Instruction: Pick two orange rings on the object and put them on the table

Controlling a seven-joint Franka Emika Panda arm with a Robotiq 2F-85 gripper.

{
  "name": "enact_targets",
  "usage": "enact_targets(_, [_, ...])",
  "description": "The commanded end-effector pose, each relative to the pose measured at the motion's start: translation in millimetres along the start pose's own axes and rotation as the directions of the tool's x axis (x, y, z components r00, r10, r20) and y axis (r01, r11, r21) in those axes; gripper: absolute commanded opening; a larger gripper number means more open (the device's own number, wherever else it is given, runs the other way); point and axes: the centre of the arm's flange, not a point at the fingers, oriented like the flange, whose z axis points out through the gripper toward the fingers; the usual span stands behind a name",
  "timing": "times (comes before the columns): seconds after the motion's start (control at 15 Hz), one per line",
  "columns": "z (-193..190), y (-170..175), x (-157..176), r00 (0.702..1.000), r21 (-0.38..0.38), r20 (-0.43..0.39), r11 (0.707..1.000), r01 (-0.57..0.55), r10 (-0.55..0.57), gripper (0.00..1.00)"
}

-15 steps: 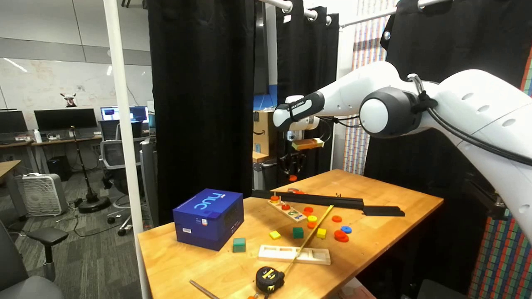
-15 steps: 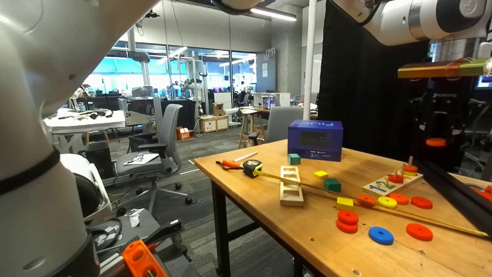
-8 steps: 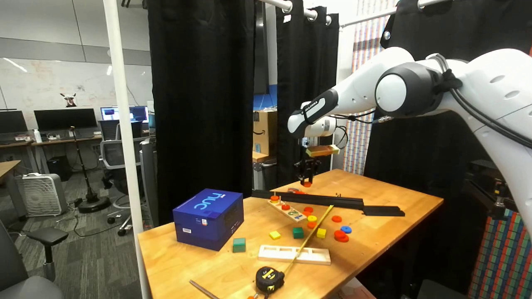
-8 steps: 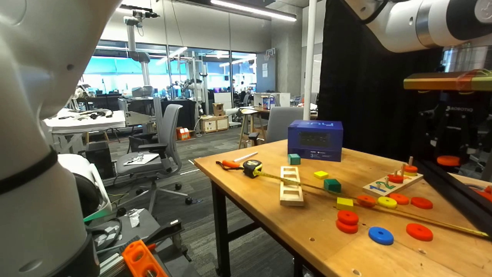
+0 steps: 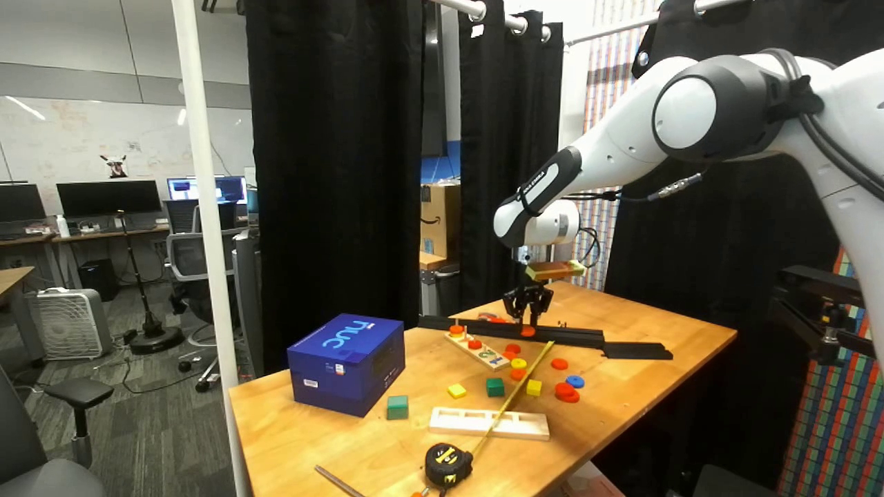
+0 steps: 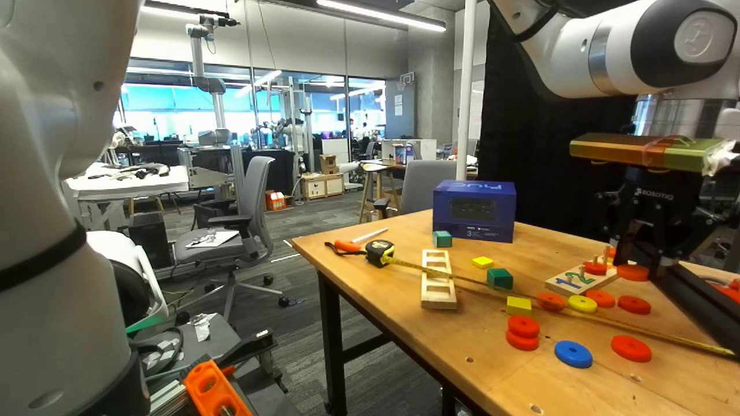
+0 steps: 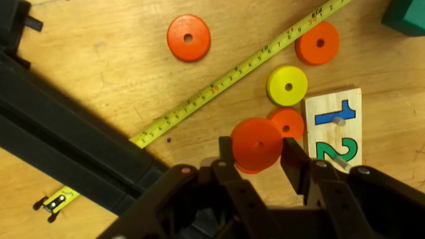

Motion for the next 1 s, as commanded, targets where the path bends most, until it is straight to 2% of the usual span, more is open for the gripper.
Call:
enact_targets(0.0, [-1.5,-5.9,-32.4,1.0,0.013,-0.018,1.0,-0.011,0.012,0.17])
enact_targets(0.93, [27.1,4.1,-11.9,1.0,0.032,0.021,0.999,0.01,-0.011,0.17])
